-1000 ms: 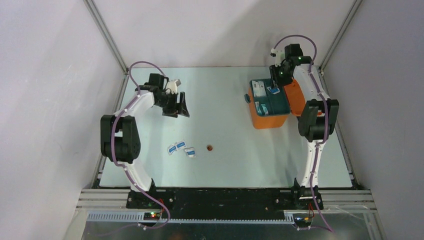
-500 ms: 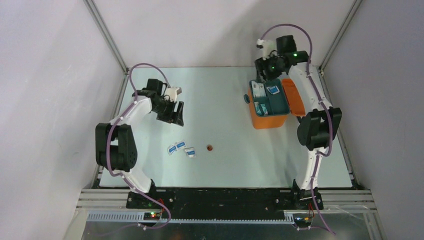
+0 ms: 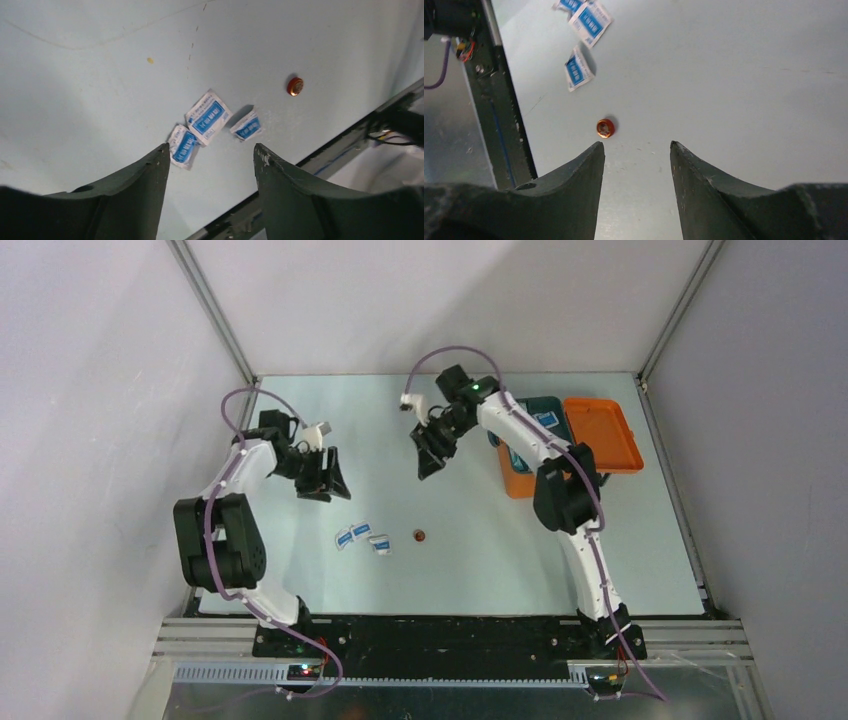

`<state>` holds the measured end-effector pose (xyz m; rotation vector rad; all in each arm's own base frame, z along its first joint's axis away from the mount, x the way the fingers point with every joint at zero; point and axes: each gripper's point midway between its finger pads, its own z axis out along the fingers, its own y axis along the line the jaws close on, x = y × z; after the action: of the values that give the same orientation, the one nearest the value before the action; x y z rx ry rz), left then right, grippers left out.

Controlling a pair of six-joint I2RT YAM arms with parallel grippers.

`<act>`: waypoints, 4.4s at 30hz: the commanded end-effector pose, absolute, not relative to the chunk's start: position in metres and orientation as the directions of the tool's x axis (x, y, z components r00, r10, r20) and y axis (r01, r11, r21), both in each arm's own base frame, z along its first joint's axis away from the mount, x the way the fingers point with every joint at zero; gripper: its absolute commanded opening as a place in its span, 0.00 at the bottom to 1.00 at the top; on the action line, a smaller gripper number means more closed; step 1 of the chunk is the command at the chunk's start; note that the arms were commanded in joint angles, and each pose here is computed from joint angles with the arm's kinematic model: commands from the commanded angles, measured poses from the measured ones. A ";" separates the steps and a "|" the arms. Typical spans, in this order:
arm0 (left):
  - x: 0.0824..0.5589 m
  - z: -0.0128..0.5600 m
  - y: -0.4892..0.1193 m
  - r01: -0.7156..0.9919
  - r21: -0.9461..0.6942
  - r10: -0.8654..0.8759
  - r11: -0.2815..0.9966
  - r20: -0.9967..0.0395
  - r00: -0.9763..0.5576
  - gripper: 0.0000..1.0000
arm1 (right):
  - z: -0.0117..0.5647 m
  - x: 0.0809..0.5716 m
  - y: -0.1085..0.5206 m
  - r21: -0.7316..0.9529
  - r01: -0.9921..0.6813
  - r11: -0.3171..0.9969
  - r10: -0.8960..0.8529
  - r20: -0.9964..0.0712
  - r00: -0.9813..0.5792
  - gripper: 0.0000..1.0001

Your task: Organize the medicine kit

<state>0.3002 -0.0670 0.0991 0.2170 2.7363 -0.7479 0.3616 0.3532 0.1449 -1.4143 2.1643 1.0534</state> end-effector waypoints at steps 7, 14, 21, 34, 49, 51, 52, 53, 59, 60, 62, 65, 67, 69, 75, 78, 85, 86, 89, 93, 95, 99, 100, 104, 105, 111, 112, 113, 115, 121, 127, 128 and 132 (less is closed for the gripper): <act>0.237 0.054 -0.070 -0.288 -0.482 -0.344 0.827 -0.029 -0.939 0.62 | 0.107 0.277 0.406 0.544 -0.839 -0.004 -0.727 -0.578 -0.370 0.52; 0.216 0.033 -0.098 -0.291 -0.550 -0.310 0.783 0.061 -0.949 0.56 | 0.093 0.239 0.419 0.693 -0.717 0.081 -0.721 -0.456 -0.522 0.47; 0.220 0.032 -0.119 -0.176 -0.558 -0.201 0.811 0.016 -0.979 0.52 | 0.092 0.238 0.417 0.693 -0.707 0.142 -0.714 -0.423 -0.558 0.50; 0.239 0.011 -0.126 -0.172 -0.503 -0.163 0.847 0.062 -0.985 0.44 | 0.105 0.259 0.398 0.641 -0.742 0.197 -0.684 -0.452 -0.573 0.50; 0.245 -0.005 -0.125 -0.043 -0.377 0.001 0.925 0.118 -0.993 0.17 | 0.129 0.300 0.368 0.549 -0.795 0.258 -0.638 -0.521 -0.567 0.50; 0.256 0.004 -0.136 -0.001 -0.443 0.043 0.897 0.088 -0.995 0.11 | 0.138 0.306 0.363 0.520 -0.813 0.260 -0.634 -0.543 -0.550 0.50; 0.265 0.013 -0.143 0.021 -0.481 0.057 0.876 0.060 -0.997 0.08 | 0.141 0.311 0.360 0.500 -0.823 0.269 -0.633 -0.553 -0.542 0.50; 0.269 0.018 -0.146 0.055 -0.502 0.082 0.863 0.031 -0.996 0.07 | 0.145 0.315 0.354 0.481 -0.834 0.269 -0.634 -0.564 -0.530 0.51; 0.306 0.090 -0.178 0.309 -0.668 0.194 0.677 -0.244 -0.950 0.00 | 0.183 0.350 0.322 0.394 -0.867 0.305 -0.582 -0.644 -0.497 0.54; 0.311 0.104 -0.182 0.362 -0.683 0.208 0.634 -0.300 -0.931 0.00 | 0.194 0.352 0.321 0.401 -0.870 0.286 -0.559 -0.667 -0.492 0.55; 0.320 0.127 -0.186 0.441 -0.677 0.219 0.589 -0.391 -0.894 0.00 | 0.211 0.358 0.314 0.434 -0.863 0.260 -0.508 -0.698 -0.504 0.59; 0.335 0.159 -0.193 0.553 -0.644 0.235 0.529 -0.514 -0.825 0.00 | 0.230 0.366 0.313 0.448 -0.866 0.224 -0.455 -0.737 -0.499 0.66; 0.343 0.175 -0.195 0.618 -0.605 0.249 0.502 -0.583 -0.773 0.00 | 0.236 0.370 0.317 0.443 -0.874 0.202 -0.444 -0.754 -0.484 0.67; 0.351 0.192 -0.197 0.698 -0.548 0.270 0.461 -0.662 -0.699 0.00 | 0.235 0.376 0.322 0.457 -0.869 0.189 -0.432 -0.756 -0.492 0.68; 0.357 0.240 -0.211 0.844 -0.440 0.270 0.307 -0.810 -0.521 0.00 | 0.246 0.375 0.338 0.471 -0.876 0.099 -0.401 -0.787 -0.469 0.70; 0.361 0.245 -0.213 0.868 -0.403 0.277 0.290 -0.833 -0.479 0.00 | 0.248 0.373 0.346 0.454 -0.887 0.077 -0.403 -0.800 -0.445 0.70; 0.370 0.256 -0.218 0.896 -0.361 0.272 0.258 -0.863 -0.426 0.00 | 0.240 0.377 0.355 0.463 -0.883 0.076 -0.403 -0.795 -0.452 0.65; 0.372 0.257 -0.219 0.898 -0.357 0.271 0.255 -0.865 -0.421 0.00 | 0.240 0.378 0.355 0.462 -0.884 0.078 -0.402 -0.796 -0.452 0.65; 0.373 0.257 -0.222 0.901 -0.359 0.271 0.244 -0.866 -0.419 0.00 | 0.235 0.382 0.358 0.475 -0.876 0.082 -0.398 -0.790 -0.466 0.62; 0.377 0.252 -0.224 0.898 -0.358 0.284 0.255 -0.861 -0.423 0.00 | 0.228 0.384 0.361 0.492 -0.867 0.080 -0.399 -0.781 -0.480 0.60; 0.384 0.241 -0.220 0.881 -0.350 0.312 0.318 -0.839 -0.446 0.01 | 0.222 0.384 0.361 0.500 -0.861 0.089 -0.404 -0.772 -0.490 0.60; 0.405 0.192 -0.195 0.800 -0.316 0.387 0.511 -0.747 -0.541 0.41 | 0.210 0.384 0.356 0.509 -0.850 0.132 -0.429 -0.744 -0.512 0.59; 0.408 0.182 -0.190 0.769 -0.322 0.386 0.552 -0.719 -0.578 0.43 | 0.208 0.385 0.354 0.498 -0.855 0.145 -0.437 -0.743 -0.507 0.59; 0.424 0.146 -0.171 0.574 -0.389 0.287 0.721 -0.586 -0.758 0.50 | 0.191 0.386 0.346 0.482 -0.848 0.220 -0.474 -0.707 -0.525 0.57; 0.425 0.135 -0.170 0.513 -0.414 0.246 0.752 -0.546 -0.801 0.51 | 0.183 0.385 0.344 0.498 -0.832 0.245 -0.480 -0.683 -0.550 0.57; 0.416 0.094 -0.163 0.356 -0.450 0.150 0.819 -0.431 -0.890 0.52 | 0.147 0.385 0.347 0.587 -0.743 0.322 -0.469 -0.583 -0.664 0.51; 0.414 0.089 -0.162 0.343 -0.451 0.144 0.824 -0.419 -0.896 0.52 | 0.144 0.387 0.350 0.595 -0.735 0.325 -0.463 -0.578 -0.672 0.51; 0.410 0.084 -0.161 0.328 -0.457 0.138 0.827 -0.401 -0.906 0.52 | 0.137 0.388 0.352 0.624 -0.704 0.340 -0.451 -0.549 -0.704 0.50; 0.407 0.078 -0.159 0.310 -0.467 0.130 0.828 -0.378 -0.917 0.51 | 0.129 0.392 0.360 0.661 -0.660 0.357 -0.423 -0.515 -0.745 0.49; 0.394 0.061 -0.166 0.282 -0.528 0.126 0.801 -0.313 -0.942 0.36 | 0.106 0.395 0.384 0.690 -0.585 0.425 -0.373 -0.456 -0.808 0.46; 0.374 0.050 -0.171 0.238 -0.592 0.114 0.770 -0.239 -0.964 0.29 | 0.074 0.388 0.399 0.705 -0.515 0.488 -0.367 -0.369 -0.854 0.47; 0.370 0.047 -0.171 0.226 -0.603 0.111 0.765 -0.222 -0.969 0.27 | 0.065 0.390 0.398 0.684 -0.514 0.518 -0.368 -0.364 -0.856 0.47; 0.358 0.042 -0.172 0.198 -0.632 0.105 0.749 -0.181 -0.978 0.10 | 0.049 0.388 0.395 0.660 -0.508 0.553 -0.379 -0.343 -0.859 0.45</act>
<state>0.3653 -0.1667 0.0407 0.2704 2.8178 -0.9358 0.3792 0.3963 0.0627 -0.8069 2.5917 1.2644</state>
